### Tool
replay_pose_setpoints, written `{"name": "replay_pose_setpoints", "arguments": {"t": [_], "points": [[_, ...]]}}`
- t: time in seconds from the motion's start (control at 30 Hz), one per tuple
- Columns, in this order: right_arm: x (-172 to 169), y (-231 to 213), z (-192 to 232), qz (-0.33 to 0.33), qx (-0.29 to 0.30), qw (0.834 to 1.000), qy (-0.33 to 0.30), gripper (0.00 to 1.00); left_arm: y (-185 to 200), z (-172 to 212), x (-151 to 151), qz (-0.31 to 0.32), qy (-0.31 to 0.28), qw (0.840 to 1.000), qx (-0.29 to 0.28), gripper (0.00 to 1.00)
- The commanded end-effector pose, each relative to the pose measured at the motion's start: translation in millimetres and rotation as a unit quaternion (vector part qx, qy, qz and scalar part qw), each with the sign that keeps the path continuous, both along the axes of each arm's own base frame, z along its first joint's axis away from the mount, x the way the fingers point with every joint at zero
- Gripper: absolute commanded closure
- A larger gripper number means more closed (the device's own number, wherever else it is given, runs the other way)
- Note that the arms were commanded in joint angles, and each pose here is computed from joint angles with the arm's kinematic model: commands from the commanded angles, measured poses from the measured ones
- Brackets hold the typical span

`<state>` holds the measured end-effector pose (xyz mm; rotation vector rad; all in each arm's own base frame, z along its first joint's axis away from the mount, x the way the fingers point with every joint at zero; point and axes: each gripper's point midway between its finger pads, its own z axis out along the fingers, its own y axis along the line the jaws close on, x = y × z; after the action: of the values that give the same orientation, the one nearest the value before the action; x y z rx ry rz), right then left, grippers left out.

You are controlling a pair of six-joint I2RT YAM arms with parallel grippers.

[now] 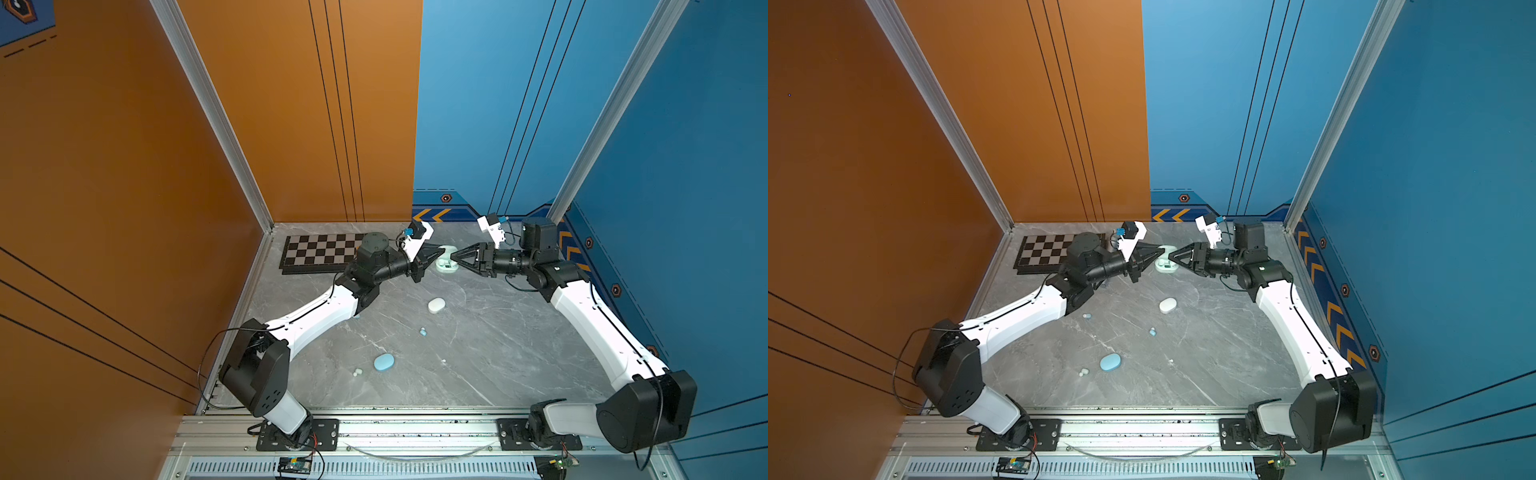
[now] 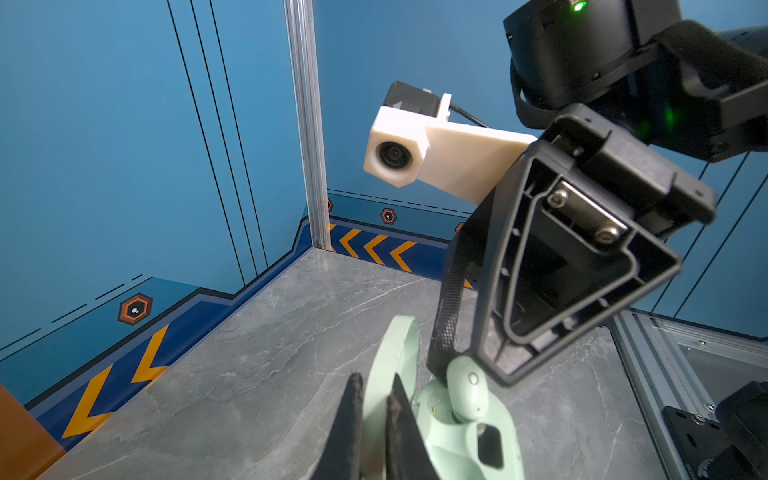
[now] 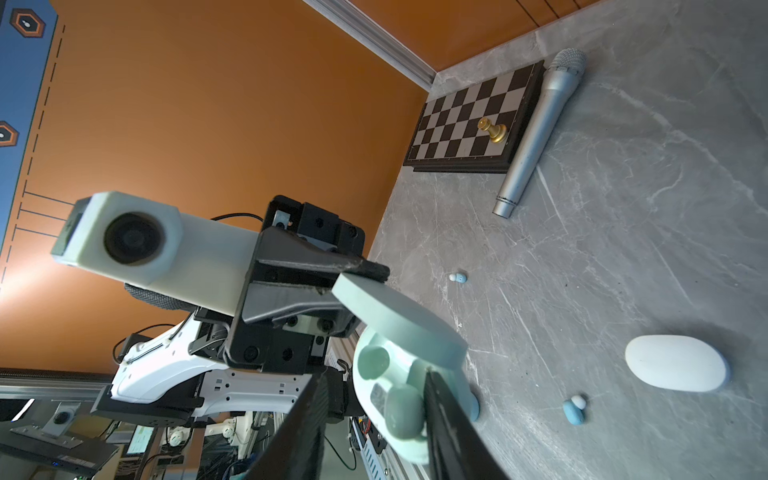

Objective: Insert the wireless bluetooth earbuds into the charging case
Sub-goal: 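Press the earbud into a slot of the case with the right gripper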

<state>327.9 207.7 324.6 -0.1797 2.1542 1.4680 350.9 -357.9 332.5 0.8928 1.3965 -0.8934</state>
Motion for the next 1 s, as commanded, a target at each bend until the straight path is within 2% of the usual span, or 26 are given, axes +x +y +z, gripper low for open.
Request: {"name": "replay_pose_setpoints", "arguments": {"t": [0.0, 0.13, 0.37, 0.6, 0.97], "points": [[10.5, -13.3, 17.6, -0.040, -0.013, 0.998, -0.038, 0.53, -4.4, 19.6, -6.3, -0.016, -0.018, 1.000, -0.020, 1.00], [17.1, -21.7, 34.6, -0.067, -0.012, 0.996, -0.054, 0.49, -6.9, 15.7, -7.1, -0.022, -0.016, 0.999, -0.017, 1.00], [14.1, -28.3, 47.6, -0.086, -0.015, 0.994, -0.065, 0.49, -10.5, 14.3, -5.1, -0.016, -0.022, 0.999, -0.020, 1.00], [-15.5, -33.8, 16.3, -0.073, -0.079, 0.993, -0.048, 0.49, -10.4, 21.2, -1.0, -0.008, -0.034, 0.999, -0.024, 1.00], [-30.2, -24.6, -17.6, -0.051, -0.109, 0.992, -0.020, 0.51, -10.0, 22.9, -0.8, -0.007, -0.035, 0.999, -0.025, 1.00]]}}
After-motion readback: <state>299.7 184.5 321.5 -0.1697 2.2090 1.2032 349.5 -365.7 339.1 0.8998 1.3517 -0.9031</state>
